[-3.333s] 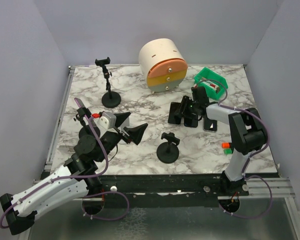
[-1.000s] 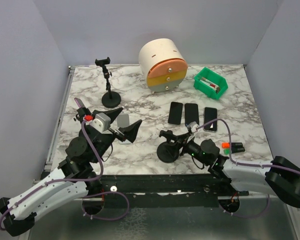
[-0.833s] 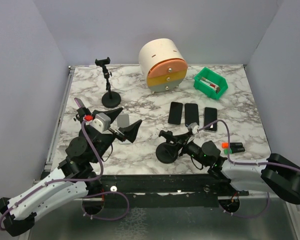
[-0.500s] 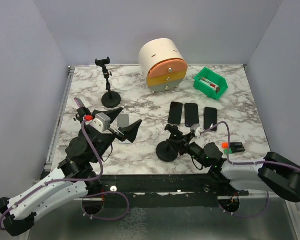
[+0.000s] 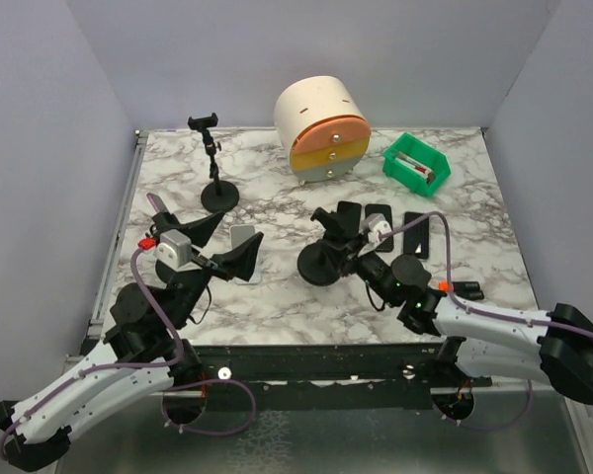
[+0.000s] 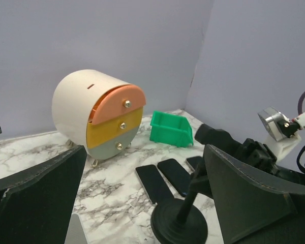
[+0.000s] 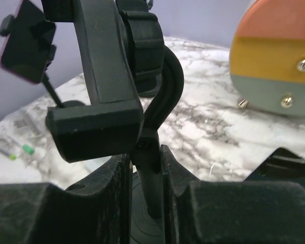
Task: Remove the phone from the phone stand
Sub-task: Pick up the phone stand at the center of the board, then place the phone stand at the center of the board.
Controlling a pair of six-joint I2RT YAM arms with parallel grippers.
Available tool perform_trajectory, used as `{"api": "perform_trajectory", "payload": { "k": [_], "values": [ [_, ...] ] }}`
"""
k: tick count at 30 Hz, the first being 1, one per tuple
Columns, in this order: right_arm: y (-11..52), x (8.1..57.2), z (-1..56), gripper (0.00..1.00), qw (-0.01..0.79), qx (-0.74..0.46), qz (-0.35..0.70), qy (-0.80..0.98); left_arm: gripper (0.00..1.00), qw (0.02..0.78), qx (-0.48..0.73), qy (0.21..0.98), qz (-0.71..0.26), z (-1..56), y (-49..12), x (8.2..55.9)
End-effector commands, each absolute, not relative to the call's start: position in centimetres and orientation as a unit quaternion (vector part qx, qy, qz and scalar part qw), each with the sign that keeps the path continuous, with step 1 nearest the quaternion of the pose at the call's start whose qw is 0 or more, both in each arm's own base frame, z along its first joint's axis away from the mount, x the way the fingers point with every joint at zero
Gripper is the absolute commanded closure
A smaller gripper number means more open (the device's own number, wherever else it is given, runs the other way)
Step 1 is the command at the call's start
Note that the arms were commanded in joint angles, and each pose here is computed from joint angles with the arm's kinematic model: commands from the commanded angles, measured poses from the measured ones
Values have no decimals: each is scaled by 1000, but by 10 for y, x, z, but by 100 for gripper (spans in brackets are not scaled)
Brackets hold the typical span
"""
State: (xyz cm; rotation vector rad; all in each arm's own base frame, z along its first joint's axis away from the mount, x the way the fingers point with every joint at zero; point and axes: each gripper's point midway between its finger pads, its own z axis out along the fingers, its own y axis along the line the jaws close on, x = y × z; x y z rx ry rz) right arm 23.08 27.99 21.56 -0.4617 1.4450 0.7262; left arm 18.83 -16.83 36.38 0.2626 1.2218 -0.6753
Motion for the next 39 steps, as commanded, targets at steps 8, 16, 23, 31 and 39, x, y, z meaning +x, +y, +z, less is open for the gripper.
{"api": "perform_trajectory", "payload": {
  "k": [8, 16, 23, 31, 39],
  "values": [
    [340, 329, 251, 99, 739, -210, 215, 603, 1, 785, 91, 533, -302, 379, -142, 180],
    [387, 383, 242, 99, 739, -227, 237, 589, 1, 794, 80, 516, -310, 387, -133, 175],
    [417, 422, 228, 100, 736, -234, 261, 579, 1, 797, 79, 508, -317, 390, -132, 176],
    [445, 469, 214, 100, 740, -230, 276, 569, 1, 798, 81, 505, -318, 391, -131, 175],
    [463, 504, 196, 100, 736, -236, 268, 575, 1, 797, 84, 511, -311, 386, -134, 179]
  ]
}}
